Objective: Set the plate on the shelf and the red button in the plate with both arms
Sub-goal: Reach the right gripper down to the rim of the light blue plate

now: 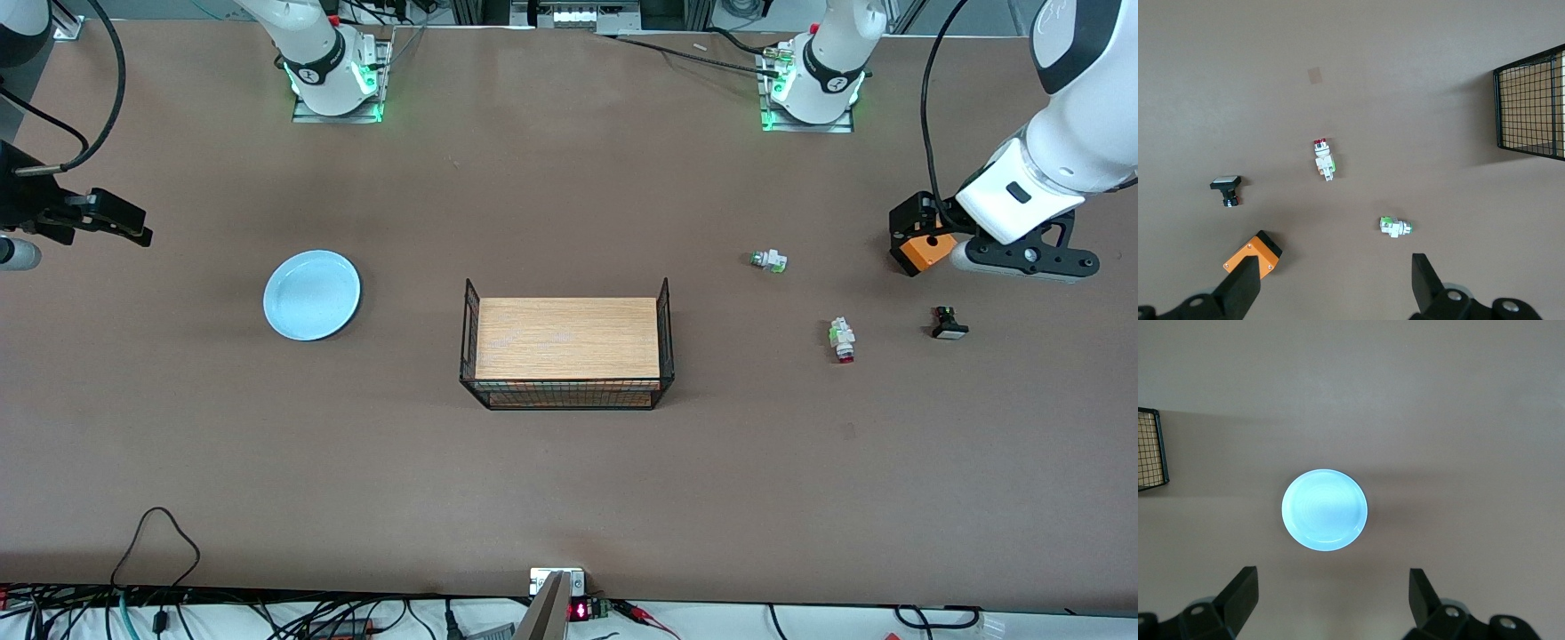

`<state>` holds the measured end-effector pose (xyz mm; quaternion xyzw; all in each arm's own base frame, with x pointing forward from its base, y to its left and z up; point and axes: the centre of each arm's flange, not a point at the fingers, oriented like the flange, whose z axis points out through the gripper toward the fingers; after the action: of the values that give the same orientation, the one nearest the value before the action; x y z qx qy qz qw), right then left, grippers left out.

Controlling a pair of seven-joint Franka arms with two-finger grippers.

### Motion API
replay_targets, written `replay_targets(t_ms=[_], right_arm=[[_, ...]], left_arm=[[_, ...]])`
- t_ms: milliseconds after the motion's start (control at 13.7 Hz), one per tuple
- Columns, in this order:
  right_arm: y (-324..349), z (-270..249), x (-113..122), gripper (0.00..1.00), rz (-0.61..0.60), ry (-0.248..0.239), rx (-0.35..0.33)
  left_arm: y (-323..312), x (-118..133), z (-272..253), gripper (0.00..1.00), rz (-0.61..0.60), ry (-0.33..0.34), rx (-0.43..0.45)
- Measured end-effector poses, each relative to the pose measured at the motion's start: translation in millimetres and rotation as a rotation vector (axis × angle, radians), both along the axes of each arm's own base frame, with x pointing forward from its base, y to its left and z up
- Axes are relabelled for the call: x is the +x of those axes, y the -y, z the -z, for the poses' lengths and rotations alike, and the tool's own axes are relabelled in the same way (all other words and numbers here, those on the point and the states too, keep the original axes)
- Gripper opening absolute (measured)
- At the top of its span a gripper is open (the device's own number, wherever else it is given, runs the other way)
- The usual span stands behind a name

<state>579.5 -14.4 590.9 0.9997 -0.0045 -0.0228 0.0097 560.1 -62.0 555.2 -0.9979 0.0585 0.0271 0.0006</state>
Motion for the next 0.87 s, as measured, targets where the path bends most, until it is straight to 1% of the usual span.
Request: replay_targets(t_ms=[437,583,728,874], right_arm=[[0,0,0,1.00,-0.001,0.000,0.000],[-1,3,1,1.00,-0.001,-0.008,0.000],[-2,18,6,1.00,-0.003,-0.037,0.000],[-3,53,18,1.00,-0.003,-0.091,-0.002]], left_arm=[[0,0,0,1.00,0.000,0.000,0.000],[0,0,0,1.00,0.000,0.000,0.000],[0,0,0,1.00,0.000,0.000,0.000],[0,0,0,1.00,0.000,0.000,0.000]])
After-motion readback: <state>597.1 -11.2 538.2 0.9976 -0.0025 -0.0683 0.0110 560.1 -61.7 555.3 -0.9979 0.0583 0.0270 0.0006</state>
